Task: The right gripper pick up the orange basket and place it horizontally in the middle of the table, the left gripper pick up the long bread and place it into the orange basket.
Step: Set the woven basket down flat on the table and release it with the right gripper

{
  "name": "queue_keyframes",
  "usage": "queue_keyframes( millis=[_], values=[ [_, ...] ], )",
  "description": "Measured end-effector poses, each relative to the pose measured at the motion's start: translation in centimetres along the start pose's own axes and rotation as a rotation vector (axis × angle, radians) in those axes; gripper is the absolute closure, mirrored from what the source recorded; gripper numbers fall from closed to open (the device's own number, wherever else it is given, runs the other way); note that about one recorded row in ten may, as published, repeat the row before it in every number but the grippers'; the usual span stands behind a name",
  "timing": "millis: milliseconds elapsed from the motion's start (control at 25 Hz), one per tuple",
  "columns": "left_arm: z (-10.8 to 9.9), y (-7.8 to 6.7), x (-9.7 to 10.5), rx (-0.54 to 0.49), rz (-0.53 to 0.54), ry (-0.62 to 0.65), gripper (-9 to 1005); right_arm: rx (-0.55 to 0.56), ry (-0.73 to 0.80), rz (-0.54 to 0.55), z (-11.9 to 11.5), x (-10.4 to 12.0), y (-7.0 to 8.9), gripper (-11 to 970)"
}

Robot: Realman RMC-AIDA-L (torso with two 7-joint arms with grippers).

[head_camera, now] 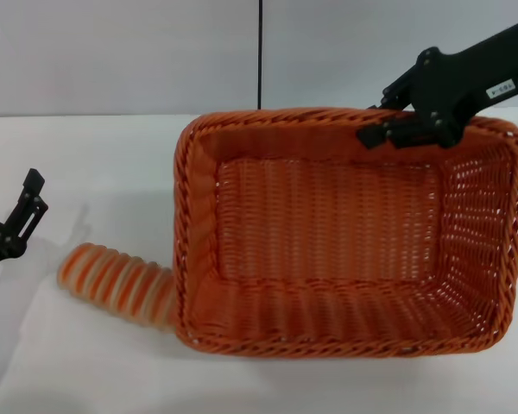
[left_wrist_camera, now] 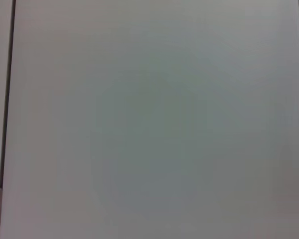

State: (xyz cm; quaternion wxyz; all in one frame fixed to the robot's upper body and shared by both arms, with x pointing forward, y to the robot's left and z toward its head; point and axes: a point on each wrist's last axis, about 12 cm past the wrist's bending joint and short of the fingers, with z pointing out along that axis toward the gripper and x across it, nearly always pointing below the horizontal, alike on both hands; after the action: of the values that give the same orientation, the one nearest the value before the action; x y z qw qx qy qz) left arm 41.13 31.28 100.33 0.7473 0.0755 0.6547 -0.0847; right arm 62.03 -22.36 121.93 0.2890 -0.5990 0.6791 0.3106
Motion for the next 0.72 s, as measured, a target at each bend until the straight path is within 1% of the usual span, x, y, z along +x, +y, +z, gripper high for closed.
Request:
queue_keyframes(
  millis=[120,400,440,560,720],
  values=[
    [0.2,0.0,-0.1,0.001,-0.002,-0.007,172,-0.025,-0.012,0.021,0.3,0.5,0.2,800],
    [0.5,0.0,-0.1,0.000,-0.002,-0.012,173,-0.052,-0.016,0.073,0.8,0.9,0.6,800],
    [0.5,0.0,-0.1,0.001,-0.001,-0.012,173,-0.049,-0.011,0.103,0.7,1.0,0.7,799],
    [0.5,0.0,-0.2,0.000,0.000,-0.013,173,-0.039,-0.003,0.130,0.6,1.2,0.7,799],
    [0.5,0.1,-0.2,0.001,0.002,-0.014,172,0.012,0.027,0.191,0.3,1.4,0.9,800]
  ],
)
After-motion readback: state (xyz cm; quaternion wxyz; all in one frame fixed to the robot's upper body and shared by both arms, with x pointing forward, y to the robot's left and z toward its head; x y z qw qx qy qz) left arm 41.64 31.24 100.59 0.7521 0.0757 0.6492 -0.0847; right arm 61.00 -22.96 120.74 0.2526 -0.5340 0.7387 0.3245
